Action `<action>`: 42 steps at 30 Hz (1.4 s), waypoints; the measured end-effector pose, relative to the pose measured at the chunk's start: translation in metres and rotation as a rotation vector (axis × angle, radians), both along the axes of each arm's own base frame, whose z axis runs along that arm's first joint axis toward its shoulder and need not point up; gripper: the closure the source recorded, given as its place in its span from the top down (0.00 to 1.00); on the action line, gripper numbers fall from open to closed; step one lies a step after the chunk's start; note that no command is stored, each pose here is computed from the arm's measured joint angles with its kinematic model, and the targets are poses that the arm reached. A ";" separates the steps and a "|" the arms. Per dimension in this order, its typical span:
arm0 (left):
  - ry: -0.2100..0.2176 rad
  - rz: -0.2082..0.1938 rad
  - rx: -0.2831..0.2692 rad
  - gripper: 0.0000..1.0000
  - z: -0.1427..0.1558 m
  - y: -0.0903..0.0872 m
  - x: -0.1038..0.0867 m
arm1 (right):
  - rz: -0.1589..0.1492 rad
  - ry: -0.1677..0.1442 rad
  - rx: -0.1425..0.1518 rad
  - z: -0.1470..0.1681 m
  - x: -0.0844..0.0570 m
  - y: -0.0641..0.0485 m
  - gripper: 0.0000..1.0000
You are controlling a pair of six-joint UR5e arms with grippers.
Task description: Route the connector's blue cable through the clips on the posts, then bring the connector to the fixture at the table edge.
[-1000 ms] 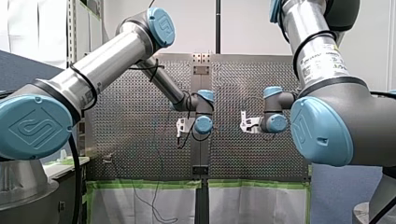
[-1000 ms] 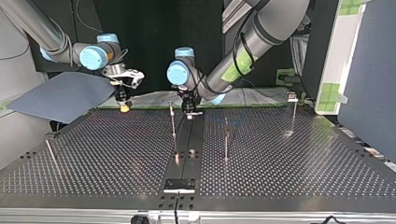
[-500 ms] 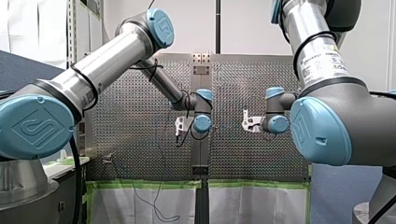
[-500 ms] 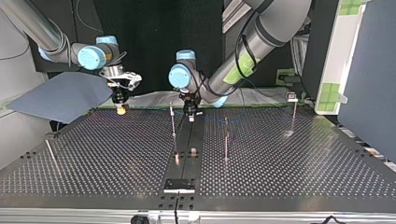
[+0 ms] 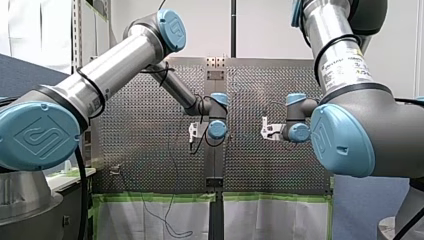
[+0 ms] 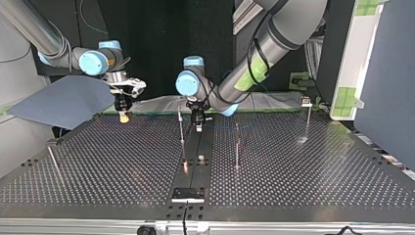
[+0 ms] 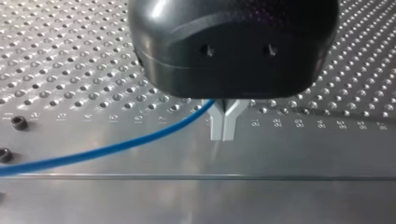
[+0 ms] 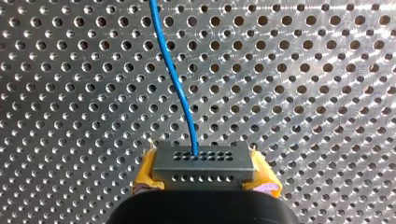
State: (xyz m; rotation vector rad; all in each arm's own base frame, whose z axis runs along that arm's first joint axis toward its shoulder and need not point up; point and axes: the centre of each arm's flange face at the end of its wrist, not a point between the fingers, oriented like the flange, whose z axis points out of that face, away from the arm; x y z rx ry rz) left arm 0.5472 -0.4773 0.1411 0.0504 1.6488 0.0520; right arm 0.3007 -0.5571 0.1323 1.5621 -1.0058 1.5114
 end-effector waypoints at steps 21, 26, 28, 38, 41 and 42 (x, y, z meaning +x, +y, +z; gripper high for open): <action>0.001 0.000 -0.022 0.00 -0.012 0.000 0.020 | 0.046 0.020 0.031 -0.025 0.023 -0.017 0.00; 0.019 0.001 -0.017 0.00 -0.026 -0.003 0.026 | 0.042 0.019 0.029 -0.023 0.023 -0.020 0.00; 0.019 0.003 -0.018 0.00 -0.029 -0.003 0.029 | 0.041 0.019 0.027 -0.022 0.022 -0.021 0.00; 0.012 0.014 -0.026 0.00 -0.028 0.004 0.044 | 0.045 0.017 0.021 -0.018 0.025 -0.025 0.00; 0.011 0.018 -0.028 0.00 -0.027 0.008 0.047 | 0.046 0.016 0.019 -0.017 0.026 -0.027 0.00; 0.012 0.019 -0.029 0.00 -0.027 0.009 0.048 | 0.047 0.016 0.019 -0.016 0.026 -0.027 0.00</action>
